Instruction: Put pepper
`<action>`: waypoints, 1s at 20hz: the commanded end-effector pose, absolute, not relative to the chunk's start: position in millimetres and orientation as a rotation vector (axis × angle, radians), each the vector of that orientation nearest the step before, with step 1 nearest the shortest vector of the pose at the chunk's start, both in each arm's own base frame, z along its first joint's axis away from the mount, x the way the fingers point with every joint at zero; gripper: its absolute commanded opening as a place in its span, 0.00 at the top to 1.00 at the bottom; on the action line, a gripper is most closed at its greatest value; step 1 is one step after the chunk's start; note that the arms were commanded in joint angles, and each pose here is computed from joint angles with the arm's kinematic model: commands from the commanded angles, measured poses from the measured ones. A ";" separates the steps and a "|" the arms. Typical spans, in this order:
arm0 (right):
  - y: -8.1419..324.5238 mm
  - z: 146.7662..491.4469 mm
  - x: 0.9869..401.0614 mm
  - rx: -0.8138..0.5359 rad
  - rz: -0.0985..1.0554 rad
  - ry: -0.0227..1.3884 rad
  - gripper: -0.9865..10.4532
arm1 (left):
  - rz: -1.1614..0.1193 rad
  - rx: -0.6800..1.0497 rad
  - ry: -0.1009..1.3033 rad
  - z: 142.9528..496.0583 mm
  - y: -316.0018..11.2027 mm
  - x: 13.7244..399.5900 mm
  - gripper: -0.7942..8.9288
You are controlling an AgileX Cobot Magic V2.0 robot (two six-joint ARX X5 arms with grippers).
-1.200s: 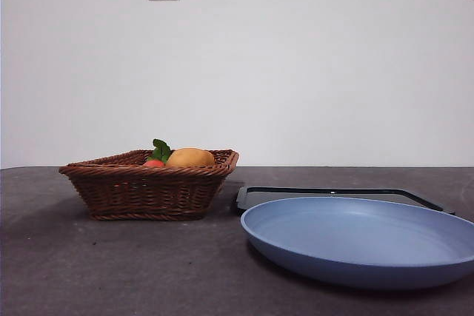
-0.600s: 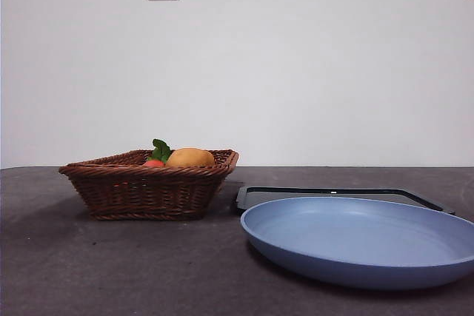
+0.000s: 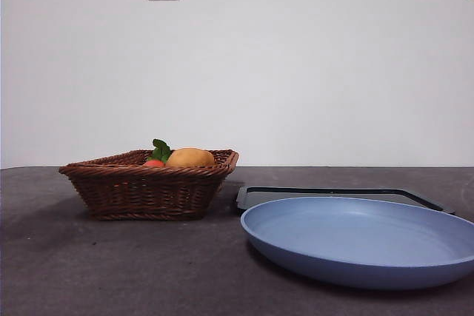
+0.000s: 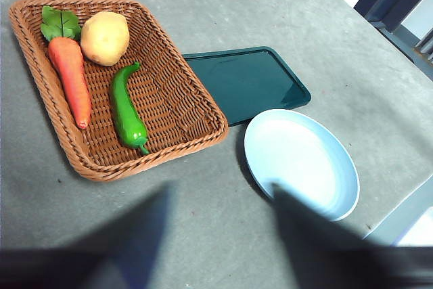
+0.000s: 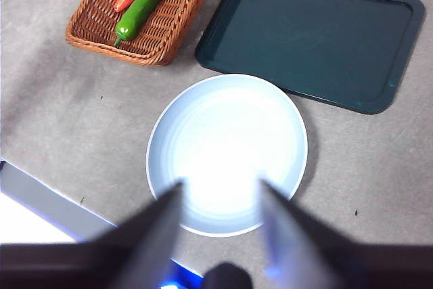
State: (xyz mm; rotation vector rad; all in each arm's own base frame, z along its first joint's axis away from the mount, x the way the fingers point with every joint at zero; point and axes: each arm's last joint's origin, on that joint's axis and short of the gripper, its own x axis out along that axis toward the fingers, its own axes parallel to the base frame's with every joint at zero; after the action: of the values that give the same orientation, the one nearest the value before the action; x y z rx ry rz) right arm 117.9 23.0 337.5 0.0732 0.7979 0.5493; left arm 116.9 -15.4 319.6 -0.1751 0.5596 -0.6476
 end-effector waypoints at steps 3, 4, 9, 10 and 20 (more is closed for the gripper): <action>24.1 338.6 126.8 0.079 0.547 0.814 0.65 | -0.652 -0.153 0.532 325.8 -15.3 116.4 0.54; 24.3 337.4 129.8 0.081 0.545 0.824 0.65 | -0.652 -0.153 0.532 325.8 -15.3 116.4 0.54; 26.6 318.0 167.7 0.088 0.499 0.957 0.65 | -0.654 -0.154 0.532 325.8 -15.3 116.4 0.54; 27.3 311.3 178.5 0.090 0.490 0.993 0.65 | -0.654 -0.154 0.532 325.8 -15.4 116.4 0.54; 45.9 215.3 266.6 0.084 0.463 1.347 0.65 | -0.654 -0.154 0.531 325.8 -15.3 116.4 0.54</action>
State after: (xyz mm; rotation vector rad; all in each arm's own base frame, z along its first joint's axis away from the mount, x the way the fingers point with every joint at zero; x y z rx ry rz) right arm 263.2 44.3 214.0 0.0852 1.3515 0.4601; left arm 116.9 -15.4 319.6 -0.1719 0.5585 -0.6485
